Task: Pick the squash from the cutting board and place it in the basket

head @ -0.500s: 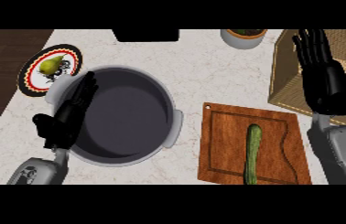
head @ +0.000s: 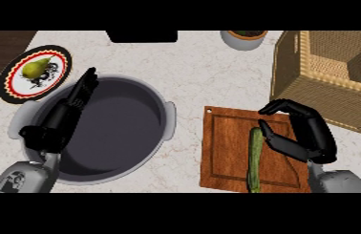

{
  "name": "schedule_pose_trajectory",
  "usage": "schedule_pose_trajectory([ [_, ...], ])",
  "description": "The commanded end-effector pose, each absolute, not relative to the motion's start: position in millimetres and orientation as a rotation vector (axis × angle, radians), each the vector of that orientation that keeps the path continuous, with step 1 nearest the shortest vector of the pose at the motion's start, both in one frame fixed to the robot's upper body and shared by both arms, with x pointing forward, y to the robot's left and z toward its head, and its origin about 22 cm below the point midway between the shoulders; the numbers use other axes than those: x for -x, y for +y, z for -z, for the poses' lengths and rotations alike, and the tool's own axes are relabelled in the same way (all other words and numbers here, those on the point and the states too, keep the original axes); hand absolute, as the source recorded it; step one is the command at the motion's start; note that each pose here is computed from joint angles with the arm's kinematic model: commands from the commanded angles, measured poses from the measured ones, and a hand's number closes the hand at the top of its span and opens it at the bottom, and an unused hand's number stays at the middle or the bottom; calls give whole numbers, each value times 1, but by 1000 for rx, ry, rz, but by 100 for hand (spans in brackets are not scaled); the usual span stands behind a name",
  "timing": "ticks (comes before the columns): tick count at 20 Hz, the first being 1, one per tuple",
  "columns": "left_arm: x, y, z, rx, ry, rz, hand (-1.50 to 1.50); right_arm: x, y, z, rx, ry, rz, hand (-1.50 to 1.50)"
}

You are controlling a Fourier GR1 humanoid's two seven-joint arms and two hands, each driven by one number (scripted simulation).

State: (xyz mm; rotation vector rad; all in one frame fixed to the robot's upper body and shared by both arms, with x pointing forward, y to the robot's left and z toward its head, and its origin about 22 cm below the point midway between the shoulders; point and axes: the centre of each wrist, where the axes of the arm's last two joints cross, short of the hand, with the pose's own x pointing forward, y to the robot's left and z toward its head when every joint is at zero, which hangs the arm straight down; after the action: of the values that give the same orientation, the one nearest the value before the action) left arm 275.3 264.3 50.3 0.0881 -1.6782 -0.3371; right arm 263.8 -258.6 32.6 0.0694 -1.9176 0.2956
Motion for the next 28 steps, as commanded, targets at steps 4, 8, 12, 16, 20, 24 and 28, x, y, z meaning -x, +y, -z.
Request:
schedule_pose_trajectory([
  [4,-275,271,-66,-65,-1682,376,0,-211,-163,10,197,-1929,-349,-150],
  [8,-263,268,-57,-47,-1664,378,0,-210,-176,-4,511,-1839,-398,-150],
  [12,-269,274,-51,-85,-1665,361,0,-205,-209,-30,787,-1747,-496,-150],
  [16,-270,282,-59,-97,-1676,361,0,-210,-244,-71,962,-1528,-719,-150],
  [20,-273,267,-54,-81,-1669,362,0,-194,-242,-92,869,-1265,-977,-150],
  [24,-279,270,-62,-70,-1679,366,0,-174,-227,-140,774,-1155,-1047,-150],
  [28,-276,284,-56,-61,-1685,352,0,-149,-223,-189,716,-1124,-1065,-150],
])
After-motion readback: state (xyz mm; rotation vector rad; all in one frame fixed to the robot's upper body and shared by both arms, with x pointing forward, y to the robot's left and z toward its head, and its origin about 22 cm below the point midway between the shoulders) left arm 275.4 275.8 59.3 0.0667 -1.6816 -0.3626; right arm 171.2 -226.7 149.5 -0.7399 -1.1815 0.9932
